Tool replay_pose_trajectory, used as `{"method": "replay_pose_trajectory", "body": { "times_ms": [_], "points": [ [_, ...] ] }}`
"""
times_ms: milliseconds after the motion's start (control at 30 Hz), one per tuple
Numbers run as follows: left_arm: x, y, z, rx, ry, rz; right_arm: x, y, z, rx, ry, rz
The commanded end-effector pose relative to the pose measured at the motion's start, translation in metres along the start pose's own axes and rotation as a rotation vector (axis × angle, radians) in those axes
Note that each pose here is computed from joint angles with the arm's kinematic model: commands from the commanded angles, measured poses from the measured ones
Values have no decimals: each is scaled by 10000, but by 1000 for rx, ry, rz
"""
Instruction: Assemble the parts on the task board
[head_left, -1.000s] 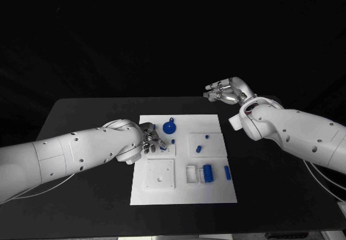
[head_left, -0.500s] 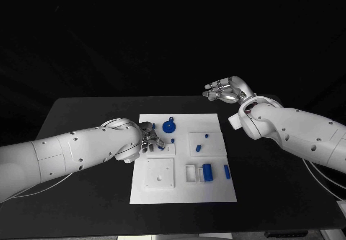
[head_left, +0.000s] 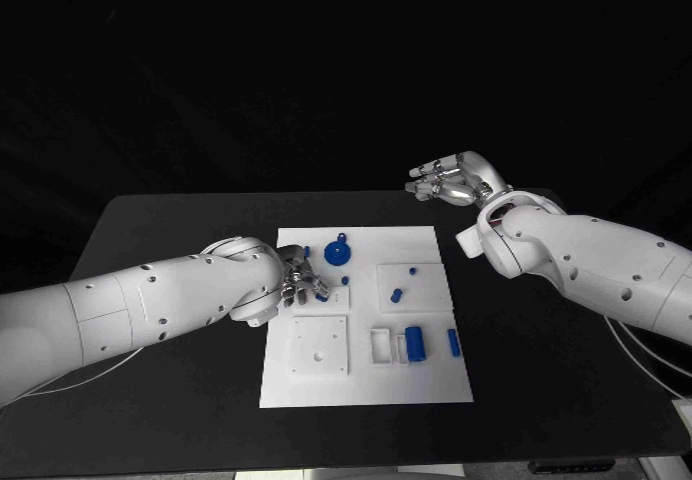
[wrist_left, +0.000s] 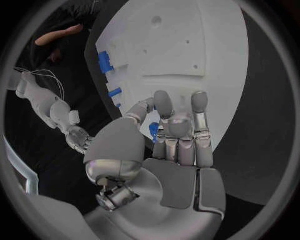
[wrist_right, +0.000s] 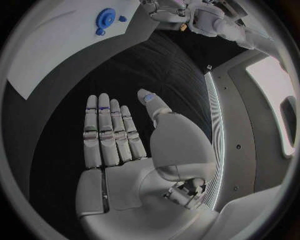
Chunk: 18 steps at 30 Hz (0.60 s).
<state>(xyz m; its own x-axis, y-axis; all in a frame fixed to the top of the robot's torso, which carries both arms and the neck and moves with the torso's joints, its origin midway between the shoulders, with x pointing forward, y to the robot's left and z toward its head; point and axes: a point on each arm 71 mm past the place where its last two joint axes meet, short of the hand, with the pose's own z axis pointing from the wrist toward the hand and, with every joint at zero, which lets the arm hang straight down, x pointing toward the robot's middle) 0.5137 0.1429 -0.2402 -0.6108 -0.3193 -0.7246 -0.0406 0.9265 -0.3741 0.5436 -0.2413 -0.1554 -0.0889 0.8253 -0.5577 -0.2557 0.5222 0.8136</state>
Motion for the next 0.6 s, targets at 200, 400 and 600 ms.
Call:
{"method": "replay_pose_trajectory", "body": {
  "times_ms": [200,400,600],
  "points": [
    [19,4,11,-3,1,26,18,17,-2,-13,16,8],
    [21,9,12,-6,-3,30,16,16,-3,-12,17,8],
    [19,26,10,-11,-2,35,17,14,-2,-12,18,8]
  ]
}}
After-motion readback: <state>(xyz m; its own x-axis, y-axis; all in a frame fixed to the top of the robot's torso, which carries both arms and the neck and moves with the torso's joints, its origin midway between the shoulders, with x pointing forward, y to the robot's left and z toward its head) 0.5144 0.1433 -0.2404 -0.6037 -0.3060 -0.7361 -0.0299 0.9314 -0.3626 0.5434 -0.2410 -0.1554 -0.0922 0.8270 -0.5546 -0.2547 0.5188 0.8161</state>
